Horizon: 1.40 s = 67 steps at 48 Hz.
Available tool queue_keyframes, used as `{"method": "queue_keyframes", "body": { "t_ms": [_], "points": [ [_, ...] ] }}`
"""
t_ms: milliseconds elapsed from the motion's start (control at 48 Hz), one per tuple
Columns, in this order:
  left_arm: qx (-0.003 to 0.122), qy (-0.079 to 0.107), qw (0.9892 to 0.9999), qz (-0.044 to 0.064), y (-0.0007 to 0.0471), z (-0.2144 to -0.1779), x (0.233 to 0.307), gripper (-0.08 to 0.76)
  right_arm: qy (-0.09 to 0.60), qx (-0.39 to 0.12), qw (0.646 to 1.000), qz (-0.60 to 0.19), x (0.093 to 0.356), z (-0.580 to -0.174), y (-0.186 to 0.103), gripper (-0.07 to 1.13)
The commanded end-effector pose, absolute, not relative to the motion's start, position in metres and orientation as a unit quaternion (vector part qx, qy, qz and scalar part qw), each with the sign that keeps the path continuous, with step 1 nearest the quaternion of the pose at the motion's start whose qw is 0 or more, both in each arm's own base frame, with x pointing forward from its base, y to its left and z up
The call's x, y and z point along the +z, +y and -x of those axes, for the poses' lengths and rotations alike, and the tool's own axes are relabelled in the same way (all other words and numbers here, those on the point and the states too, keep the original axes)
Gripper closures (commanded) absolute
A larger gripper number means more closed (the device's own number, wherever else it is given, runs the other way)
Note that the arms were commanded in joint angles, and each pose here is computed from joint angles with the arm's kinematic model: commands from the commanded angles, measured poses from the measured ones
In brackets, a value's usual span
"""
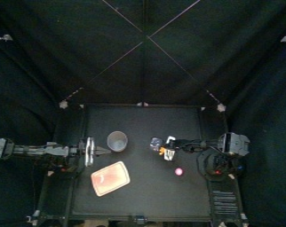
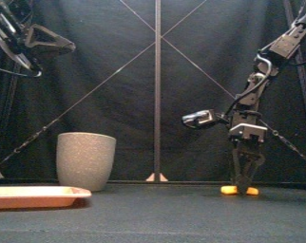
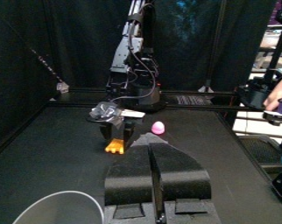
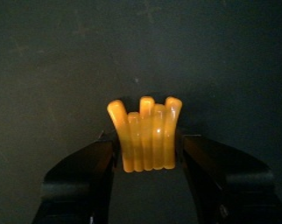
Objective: Pick the fries then place it on the pink plate
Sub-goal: Place fries on the pink plate
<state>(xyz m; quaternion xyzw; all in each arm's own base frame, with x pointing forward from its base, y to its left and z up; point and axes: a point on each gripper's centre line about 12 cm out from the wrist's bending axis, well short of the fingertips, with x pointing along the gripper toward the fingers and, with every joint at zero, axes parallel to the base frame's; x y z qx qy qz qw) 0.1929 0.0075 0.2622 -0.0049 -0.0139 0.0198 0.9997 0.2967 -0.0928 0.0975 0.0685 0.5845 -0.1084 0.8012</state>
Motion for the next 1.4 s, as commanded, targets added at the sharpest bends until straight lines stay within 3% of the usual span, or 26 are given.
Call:
{"method": "queue_keyframes", "body": {
  "t_ms": [21, 208, 396, 479, 688, 875, 1062, 1396],
  "points": [
    [0.019, -0.025, 0.9995, 0.006, 0.0073, -0.1947, 0.2686, 0.687, 0.572, -0.111, 0.81, -0.068, 0.108, -0.3, -0.094, 0.39],
    [0.019, -0.025, 0.9995, 0.005, 0.0073, -0.1948, 0.269, 0.687, 0.524, -0.093, 0.844, -0.063, 0.143, -0.323, -0.073, 0.43],
    [0.02, -0.025, 0.9995, 0.002, 0.0075, -0.1948, 0.269, 0.689, 0.456, -0.042, 0.887, -0.065, 0.187, -0.37, -0.021, 0.43],
    [0.021, -0.025, 0.9994, 0.002, 0.0081, -0.1948, 0.269, 0.687, 0.433, -0.021, 0.899, -0.065, 0.195, -0.391, 0.001, 0.43],
    [0.032, -0.025, 0.9992, 0.002, 0.0123, -0.1945, 0.269, 0.687, 0.399, 0.019, 0.915, -0.061, 0.193, -0.446, 0.048, 0.43],
    [0.043, -0.025, 0.9986, 0.015, 0.0161, -0.194, 0.2679, 0.687, 0.375, 0.037, 0.924, -0.057, 0.183, -0.501, 0.07, 0.43],
    [0.049, -0.023, 0.9981, 0.029, 0.0177, -0.1935, 0.266, 0.687, 0.346, 0.038, 0.935, -0.061, 0.178, -0.545, 0.074, 0.43],
    [0.049, -0.02, 0.9982, 0.029, 0.0176, -0.1931, 0.264, 0.687, 0.354, 0.036, 0.933, -0.059, 0.164, -0.583, 0.076, 0.38]
  ]
}}
